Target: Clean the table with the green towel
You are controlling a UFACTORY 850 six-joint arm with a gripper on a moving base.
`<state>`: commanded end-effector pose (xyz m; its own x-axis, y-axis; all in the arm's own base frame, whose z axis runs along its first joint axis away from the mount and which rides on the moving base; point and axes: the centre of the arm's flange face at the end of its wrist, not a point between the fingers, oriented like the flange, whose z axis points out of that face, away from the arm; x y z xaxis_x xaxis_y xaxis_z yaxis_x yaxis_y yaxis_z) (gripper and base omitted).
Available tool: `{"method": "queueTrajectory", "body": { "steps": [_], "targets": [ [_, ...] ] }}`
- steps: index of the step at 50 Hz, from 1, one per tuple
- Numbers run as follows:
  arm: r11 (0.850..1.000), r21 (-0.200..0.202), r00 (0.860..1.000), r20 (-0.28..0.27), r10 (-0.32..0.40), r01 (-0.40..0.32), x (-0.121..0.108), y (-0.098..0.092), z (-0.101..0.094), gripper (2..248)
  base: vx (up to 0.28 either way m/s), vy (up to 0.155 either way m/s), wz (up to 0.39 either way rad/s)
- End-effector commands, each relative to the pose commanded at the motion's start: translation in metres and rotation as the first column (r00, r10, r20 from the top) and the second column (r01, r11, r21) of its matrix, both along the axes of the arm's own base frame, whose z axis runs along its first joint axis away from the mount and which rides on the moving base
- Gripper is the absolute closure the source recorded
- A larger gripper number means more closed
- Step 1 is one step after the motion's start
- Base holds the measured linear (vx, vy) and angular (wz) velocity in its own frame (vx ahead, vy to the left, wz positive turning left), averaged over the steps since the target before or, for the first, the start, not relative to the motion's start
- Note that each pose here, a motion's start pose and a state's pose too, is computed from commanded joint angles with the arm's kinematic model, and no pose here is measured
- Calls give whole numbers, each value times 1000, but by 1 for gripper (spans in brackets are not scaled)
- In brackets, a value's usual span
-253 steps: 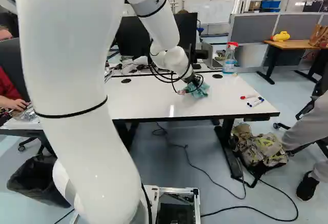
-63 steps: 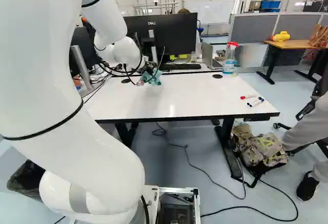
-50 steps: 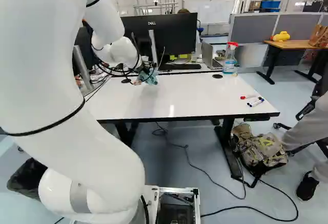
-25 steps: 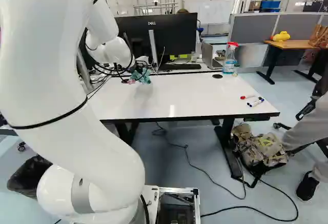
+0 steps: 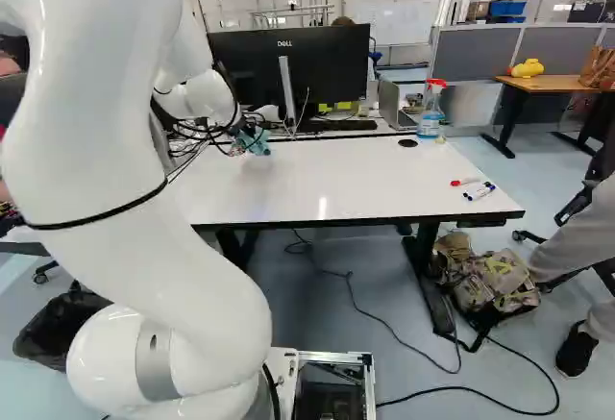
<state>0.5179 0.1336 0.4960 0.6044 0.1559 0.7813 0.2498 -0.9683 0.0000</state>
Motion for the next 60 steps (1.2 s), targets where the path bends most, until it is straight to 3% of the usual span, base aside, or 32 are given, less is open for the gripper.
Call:
{"method": "queueTrajectory", "body": {
  "steps": [60],
  "targets": [
    [988,5,988,20,153,-153,30,102,-3,195,0,0,0]
  ]
}}
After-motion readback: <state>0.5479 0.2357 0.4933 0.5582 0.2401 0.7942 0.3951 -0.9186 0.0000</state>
